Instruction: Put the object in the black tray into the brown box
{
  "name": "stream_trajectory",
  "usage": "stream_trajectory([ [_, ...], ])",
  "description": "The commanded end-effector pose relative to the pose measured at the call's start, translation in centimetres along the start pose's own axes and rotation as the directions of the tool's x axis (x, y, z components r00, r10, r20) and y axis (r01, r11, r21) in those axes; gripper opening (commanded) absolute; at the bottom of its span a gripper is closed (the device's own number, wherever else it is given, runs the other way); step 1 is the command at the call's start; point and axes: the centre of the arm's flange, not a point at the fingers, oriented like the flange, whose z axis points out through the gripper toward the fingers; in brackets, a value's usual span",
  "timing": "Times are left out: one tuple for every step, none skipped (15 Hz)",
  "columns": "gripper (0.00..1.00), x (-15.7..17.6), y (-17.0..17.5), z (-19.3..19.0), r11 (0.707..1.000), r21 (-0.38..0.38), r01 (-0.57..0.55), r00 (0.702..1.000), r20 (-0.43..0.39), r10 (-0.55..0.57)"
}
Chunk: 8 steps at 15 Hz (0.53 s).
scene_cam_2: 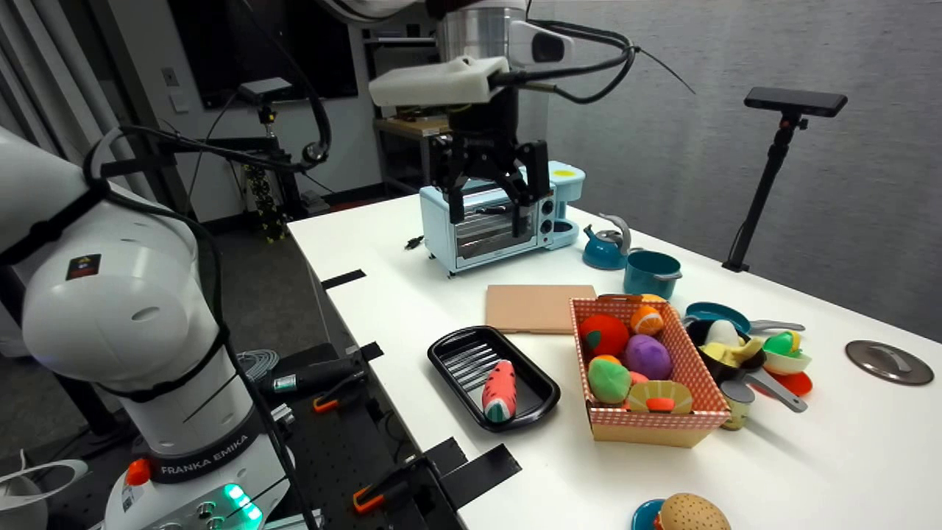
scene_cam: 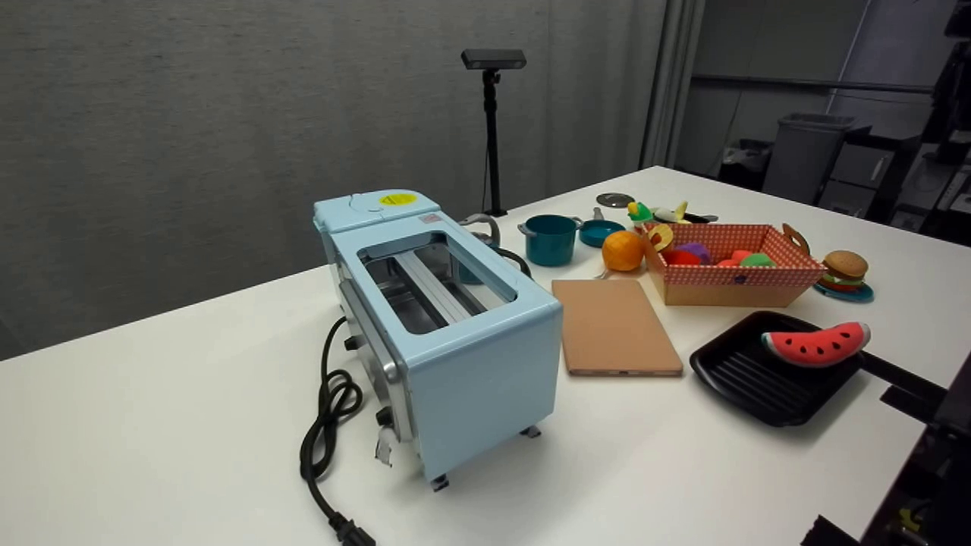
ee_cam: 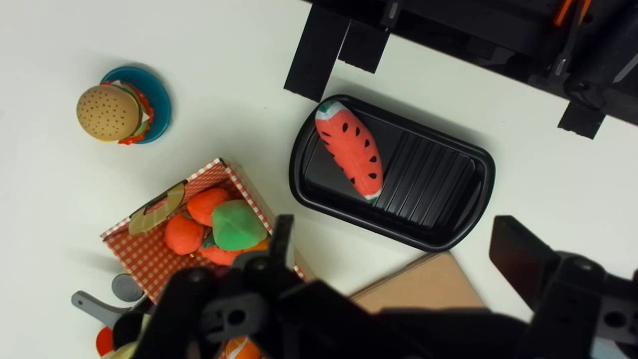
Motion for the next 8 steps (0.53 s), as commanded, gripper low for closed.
stream_trajectory([
  [1.0, 3.3, 1.5, 1.2, 0.998, -0.03, 0.046, 0.998, -0.049, -0.047],
  [1.0, 4.0, 1.8, 1.8, 0.998, -0.038, 0.053, 0.997, -0.06, -0.055],
  [1.0, 4.6, 2.0, 2.3, 0.997, -0.044, 0.058, 0.996, -0.069, -0.061],
  [1.0, 4.9, 2.1, 2.8, 0.997, -0.044, 0.063, 0.995, -0.072, -0.066],
  [1.0, 5.3, 2.3, 3.4, 0.997, -0.045, 0.067, 0.995, -0.074, -0.07],
  [1.0, 5.6, 2.3, 4.0, 0.996, -0.044, 0.072, 0.995, -0.072, -0.075],
  [1.0, 5.8, 2.3, 4.6, 0.996, -0.045, 0.073, 0.995, -0.067, -0.076],
  [1.0, 6.0, 2.2, 5.3, 0.996, -0.043, 0.076, 0.995, -0.062, -0.079],
])
